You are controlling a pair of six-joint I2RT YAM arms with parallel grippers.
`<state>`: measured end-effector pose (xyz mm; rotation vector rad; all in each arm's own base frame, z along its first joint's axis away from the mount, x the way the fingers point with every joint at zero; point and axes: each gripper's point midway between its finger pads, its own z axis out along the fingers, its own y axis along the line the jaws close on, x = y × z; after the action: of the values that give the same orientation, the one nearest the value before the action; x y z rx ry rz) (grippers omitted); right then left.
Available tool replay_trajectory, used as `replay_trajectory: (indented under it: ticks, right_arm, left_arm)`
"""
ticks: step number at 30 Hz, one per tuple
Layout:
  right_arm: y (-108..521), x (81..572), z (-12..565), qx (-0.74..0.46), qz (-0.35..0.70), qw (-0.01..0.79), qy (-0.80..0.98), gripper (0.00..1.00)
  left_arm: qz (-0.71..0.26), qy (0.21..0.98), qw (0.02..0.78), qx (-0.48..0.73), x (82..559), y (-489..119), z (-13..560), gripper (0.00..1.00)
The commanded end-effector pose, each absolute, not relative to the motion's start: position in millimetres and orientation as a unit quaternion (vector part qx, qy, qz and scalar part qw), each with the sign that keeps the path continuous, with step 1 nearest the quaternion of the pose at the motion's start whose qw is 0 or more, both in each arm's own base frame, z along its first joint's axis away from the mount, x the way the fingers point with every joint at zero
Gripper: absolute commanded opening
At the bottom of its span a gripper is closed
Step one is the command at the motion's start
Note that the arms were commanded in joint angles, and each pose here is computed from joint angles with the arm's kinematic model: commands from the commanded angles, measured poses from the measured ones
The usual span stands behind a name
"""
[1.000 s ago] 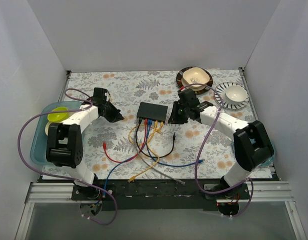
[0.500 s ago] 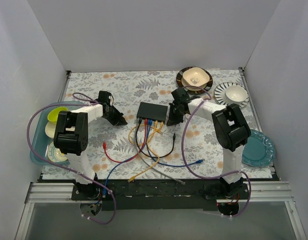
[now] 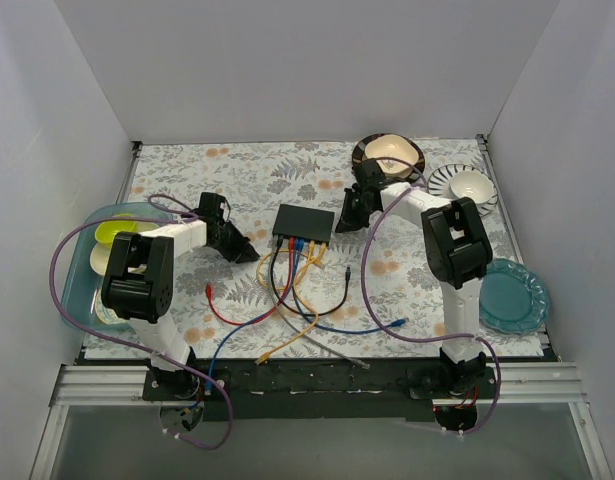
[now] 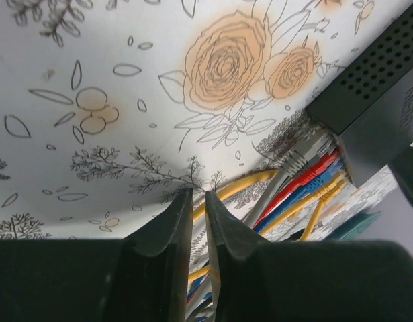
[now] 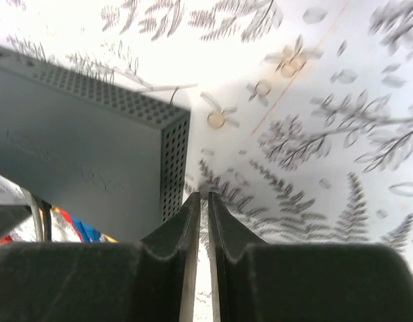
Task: Pull the plug from the switch port
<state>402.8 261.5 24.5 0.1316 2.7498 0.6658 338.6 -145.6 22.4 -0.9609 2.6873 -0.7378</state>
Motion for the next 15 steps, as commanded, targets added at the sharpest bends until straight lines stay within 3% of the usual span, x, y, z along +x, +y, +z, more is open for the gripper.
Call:
replay_trajectory:
  ticks: [1,8,15]
  right_arm:
    - [251,408,30,0.033,0.209,0.167,0.963,0.18]
    - [241,376,25,0.034,0.192,0.158,0.968,0.18]
    - [269,416,30,0.021,0.215,0.144,0.966,0.19]
  left_arm:
    - [-0.240,0.911,0.127,-0.311,337,-141,36,0.15]
    - [-0.235,0.909,0.106,-0.328,339,-143,17,0.16]
    - [-0.248,0.906,0.101,-0.327,319,-156,22,0.16]
